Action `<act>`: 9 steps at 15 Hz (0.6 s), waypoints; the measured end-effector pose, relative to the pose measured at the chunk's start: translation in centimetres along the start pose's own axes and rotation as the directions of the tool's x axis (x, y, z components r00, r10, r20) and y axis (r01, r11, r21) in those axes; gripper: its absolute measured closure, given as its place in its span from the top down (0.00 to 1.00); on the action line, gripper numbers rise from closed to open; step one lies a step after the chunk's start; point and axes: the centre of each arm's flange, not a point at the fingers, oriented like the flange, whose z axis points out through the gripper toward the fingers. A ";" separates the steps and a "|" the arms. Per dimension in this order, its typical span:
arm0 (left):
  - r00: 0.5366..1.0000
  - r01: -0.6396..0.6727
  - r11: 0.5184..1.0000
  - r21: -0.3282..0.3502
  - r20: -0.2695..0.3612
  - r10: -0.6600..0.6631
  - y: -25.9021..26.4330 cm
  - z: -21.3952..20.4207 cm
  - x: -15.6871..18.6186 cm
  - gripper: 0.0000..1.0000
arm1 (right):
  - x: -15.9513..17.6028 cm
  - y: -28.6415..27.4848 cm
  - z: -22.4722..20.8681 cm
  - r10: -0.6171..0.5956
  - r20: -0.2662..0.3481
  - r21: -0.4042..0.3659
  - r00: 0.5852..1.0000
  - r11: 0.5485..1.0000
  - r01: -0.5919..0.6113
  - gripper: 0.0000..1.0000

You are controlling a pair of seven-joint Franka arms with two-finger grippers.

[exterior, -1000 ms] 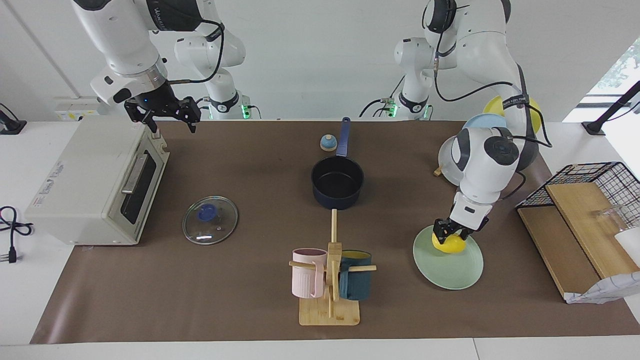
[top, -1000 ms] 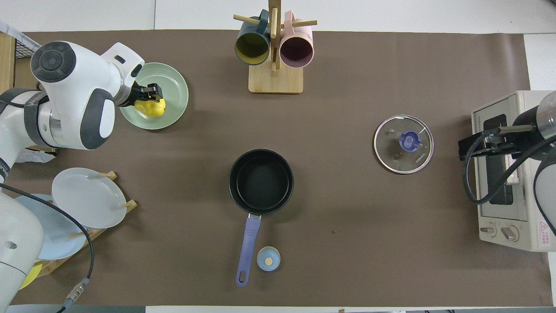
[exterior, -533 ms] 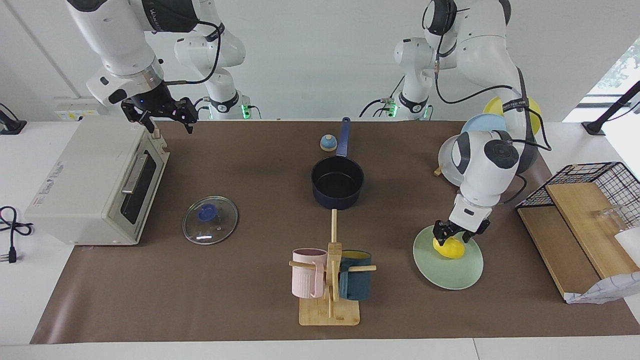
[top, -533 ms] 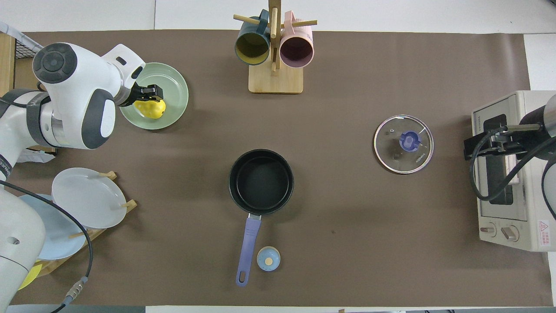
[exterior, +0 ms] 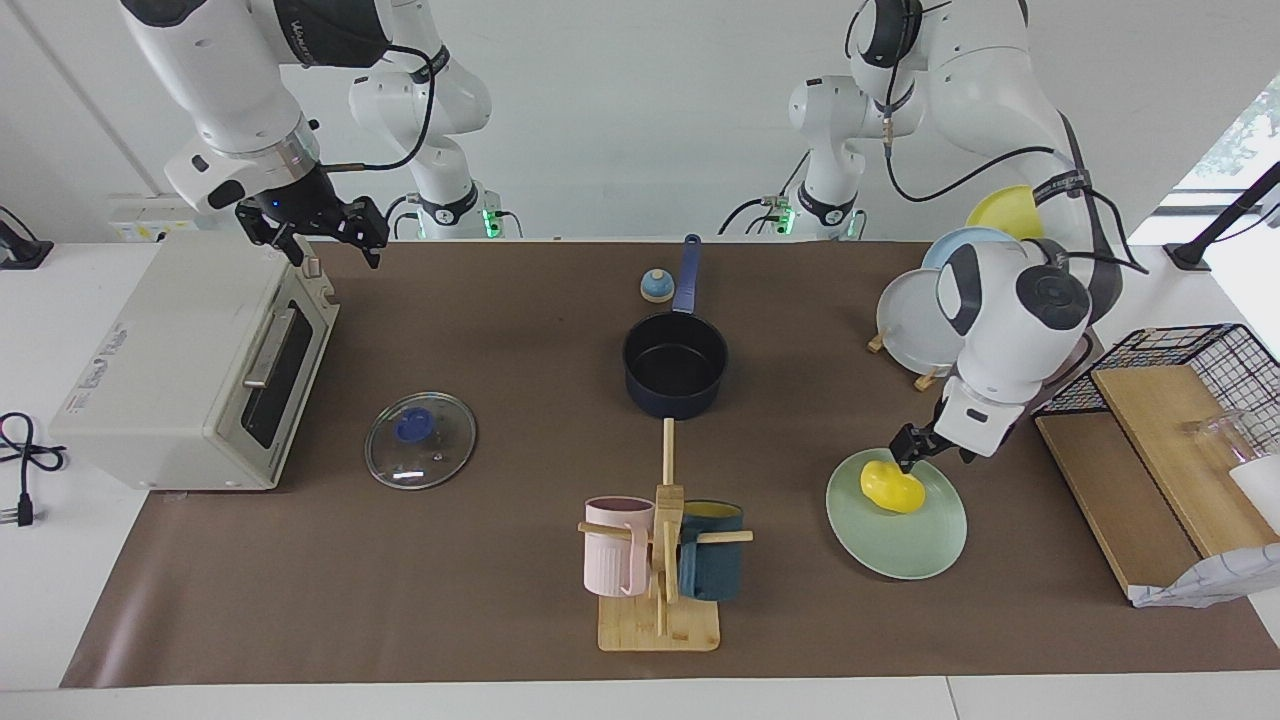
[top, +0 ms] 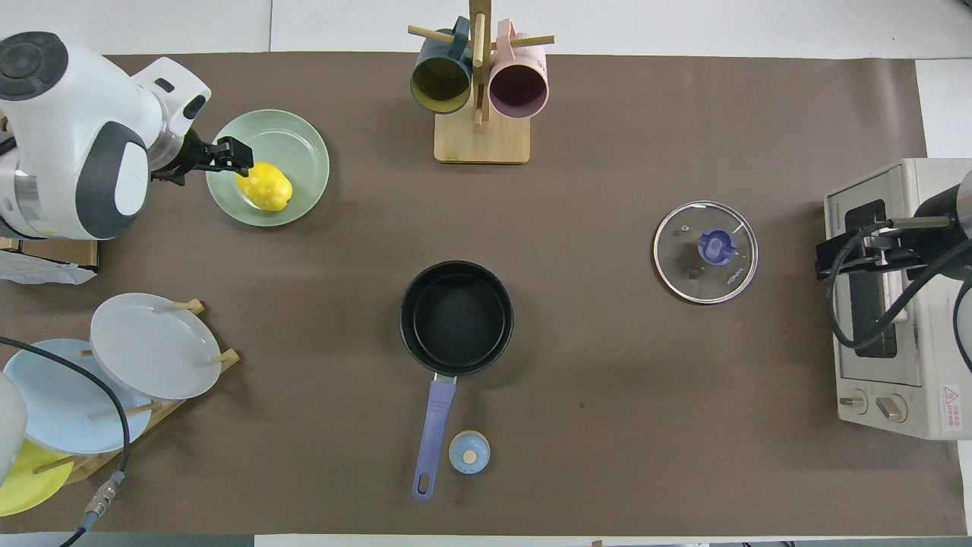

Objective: Transfer potato from pot to plate
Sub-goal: 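Open the left gripper and draw it back from the plate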

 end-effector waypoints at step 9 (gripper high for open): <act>0.997 0.040 0.999 0.007 0.072 -0.041 -3.8 -12.2 -4.0 1.00 | 0.0 0.0 0.0 0.000 0.000 0.000 1.000 1.000 0.000 1.00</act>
